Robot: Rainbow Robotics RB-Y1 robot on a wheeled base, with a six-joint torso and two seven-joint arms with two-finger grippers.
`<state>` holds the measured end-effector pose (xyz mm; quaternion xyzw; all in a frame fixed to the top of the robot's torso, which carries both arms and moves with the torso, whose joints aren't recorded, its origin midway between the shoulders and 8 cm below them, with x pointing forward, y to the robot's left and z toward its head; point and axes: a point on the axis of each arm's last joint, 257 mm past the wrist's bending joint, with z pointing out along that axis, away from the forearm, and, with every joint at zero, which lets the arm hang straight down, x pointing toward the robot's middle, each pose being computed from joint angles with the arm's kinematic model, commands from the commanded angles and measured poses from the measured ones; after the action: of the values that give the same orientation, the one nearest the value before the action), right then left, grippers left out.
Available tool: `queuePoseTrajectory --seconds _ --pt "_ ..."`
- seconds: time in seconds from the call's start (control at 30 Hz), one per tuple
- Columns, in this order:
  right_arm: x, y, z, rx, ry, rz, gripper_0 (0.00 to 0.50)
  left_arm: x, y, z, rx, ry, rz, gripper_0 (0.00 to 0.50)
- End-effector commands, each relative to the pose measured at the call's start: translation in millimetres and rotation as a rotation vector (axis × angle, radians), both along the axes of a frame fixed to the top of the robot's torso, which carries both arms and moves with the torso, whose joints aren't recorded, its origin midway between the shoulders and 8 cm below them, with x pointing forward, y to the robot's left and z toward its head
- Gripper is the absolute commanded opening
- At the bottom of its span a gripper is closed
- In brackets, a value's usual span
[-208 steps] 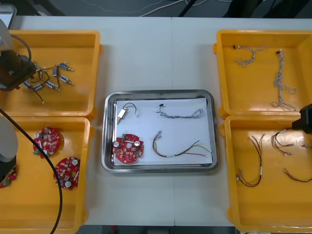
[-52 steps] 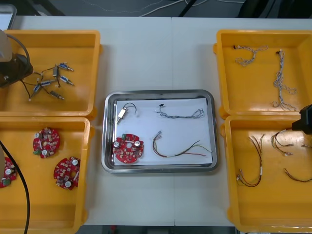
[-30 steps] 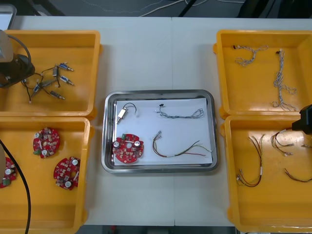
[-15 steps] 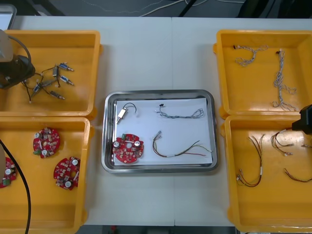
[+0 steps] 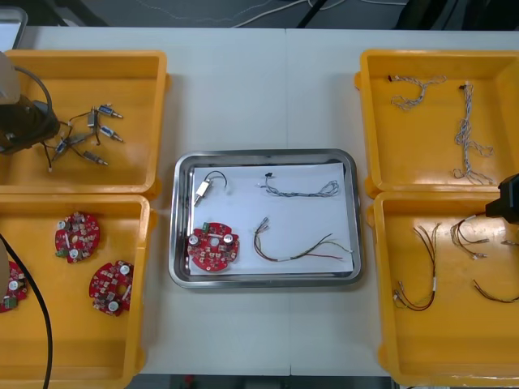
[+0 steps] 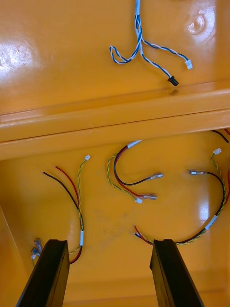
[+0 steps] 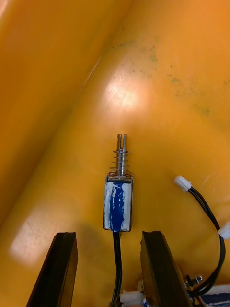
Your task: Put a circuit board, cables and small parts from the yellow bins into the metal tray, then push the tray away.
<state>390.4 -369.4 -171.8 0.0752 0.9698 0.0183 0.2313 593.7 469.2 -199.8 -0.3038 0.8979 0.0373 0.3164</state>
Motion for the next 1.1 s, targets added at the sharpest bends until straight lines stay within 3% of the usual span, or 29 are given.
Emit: queuePoseTrajectory --seconds 0.03,0.47,0.77,1.1 --pt "-2 -14 16 -0.016 -0.032 -0.048 0.500 17 5 35 0.018 -0.057 -0.035 0.386" --pt "-2 -14 16 -0.016 -0.032 -0.048 0.500 26 3 49 0.004 -0.079 -0.019 0.384" --pt "-2 -14 16 -0.016 -0.032 -0.048 0.500 34 15 51 0.032 -0.102 -0.018 0.386" --pt "-2 -14 16 -0.016 -0.032 -0.048 0.500 32 23 51 0.049 -0.092 -0.018 0.384"
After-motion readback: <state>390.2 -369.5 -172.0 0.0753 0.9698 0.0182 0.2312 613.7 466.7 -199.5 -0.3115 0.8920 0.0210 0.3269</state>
